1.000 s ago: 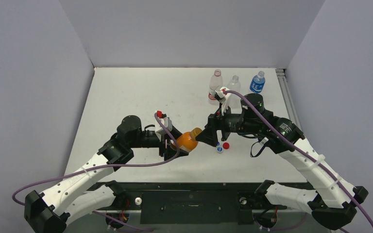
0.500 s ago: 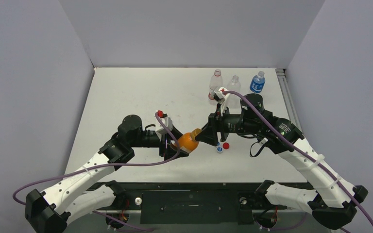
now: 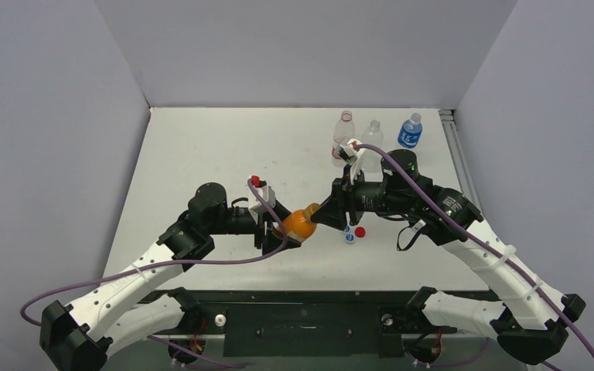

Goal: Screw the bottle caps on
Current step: Screw the bottle cap onto the plastic bottle.

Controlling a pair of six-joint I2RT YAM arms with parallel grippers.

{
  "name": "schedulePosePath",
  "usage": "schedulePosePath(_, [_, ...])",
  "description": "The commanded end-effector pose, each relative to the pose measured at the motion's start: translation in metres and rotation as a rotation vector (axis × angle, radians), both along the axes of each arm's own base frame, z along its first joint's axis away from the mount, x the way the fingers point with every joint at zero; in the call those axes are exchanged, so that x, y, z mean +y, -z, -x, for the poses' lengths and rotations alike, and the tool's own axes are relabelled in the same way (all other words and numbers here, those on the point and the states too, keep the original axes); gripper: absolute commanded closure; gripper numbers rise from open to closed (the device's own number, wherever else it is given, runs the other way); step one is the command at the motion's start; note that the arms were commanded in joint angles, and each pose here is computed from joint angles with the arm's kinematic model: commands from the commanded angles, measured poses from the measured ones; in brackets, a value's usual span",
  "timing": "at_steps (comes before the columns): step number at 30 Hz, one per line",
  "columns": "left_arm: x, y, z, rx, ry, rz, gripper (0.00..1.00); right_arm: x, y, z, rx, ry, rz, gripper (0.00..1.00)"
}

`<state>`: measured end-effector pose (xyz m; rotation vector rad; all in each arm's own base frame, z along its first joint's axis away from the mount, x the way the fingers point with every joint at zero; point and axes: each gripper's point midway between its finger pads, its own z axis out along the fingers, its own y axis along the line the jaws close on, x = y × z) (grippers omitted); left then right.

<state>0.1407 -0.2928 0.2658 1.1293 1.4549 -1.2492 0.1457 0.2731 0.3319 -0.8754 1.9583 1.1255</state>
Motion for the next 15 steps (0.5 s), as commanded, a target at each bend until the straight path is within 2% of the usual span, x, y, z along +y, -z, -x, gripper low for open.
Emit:
schedulePosePath(1, [0.005,-0.018,-0.036,-0.113,-0.185,0.037,1.0,0.007,-0.009,-0.005,0.03,0.041,-0.024,0.85])
schedulePosePath(9, [0.019,-0.047,-0.07,-0.333,-0.468,0.087,1.0,0.018,-0.002,-0.015,0.201,0.15,-0.053,0.91])
schedulePosePath(15, [0.024,-0.066,-0.088,-0.504,-0.692,0.06,1.0,0.021,0.015,-0.036,0.327,0.324,-0.04,0.93])
